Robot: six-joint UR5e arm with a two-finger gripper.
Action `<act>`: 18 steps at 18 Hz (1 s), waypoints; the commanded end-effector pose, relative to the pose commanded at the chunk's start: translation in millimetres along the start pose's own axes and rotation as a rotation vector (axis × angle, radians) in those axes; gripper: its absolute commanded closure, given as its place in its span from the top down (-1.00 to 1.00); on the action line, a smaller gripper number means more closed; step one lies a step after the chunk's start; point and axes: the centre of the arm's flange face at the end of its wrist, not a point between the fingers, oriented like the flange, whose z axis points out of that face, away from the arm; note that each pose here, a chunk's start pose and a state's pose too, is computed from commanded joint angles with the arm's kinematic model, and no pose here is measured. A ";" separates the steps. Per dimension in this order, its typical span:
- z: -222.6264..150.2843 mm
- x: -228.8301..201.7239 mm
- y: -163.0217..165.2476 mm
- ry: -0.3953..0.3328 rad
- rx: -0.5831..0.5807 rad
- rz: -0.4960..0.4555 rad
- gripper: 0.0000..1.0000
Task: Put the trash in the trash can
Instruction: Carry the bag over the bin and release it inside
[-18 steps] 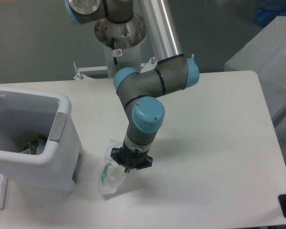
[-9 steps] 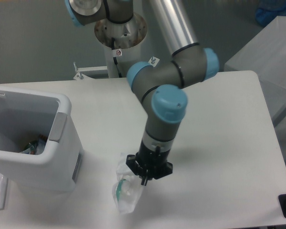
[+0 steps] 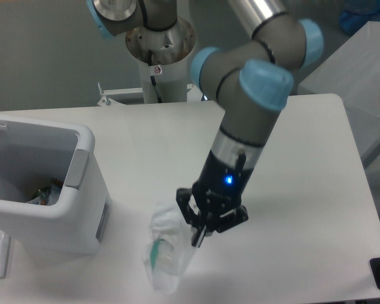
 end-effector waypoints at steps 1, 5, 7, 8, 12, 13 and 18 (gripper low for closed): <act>-11.9 16.9 -6.3 0.018 0.025 0.017 -1.00; -16.2 68.4 -3.0 0.114 0.051 0.043 -1.00; -4.7 95.0 3.4 0.149 0.033 0.061 -1.00; -3.4 105.0 5.2 0.159 0.030 0.070 -1.00; 18.4 131.0 24.4 0.203 -0.009 0.086 -0.96; 23.7 135.7 34.0 0.213 -0.018 0.113 -0.86; 24.0 153.2 79.4 0.234 -0.040 0.242 0.66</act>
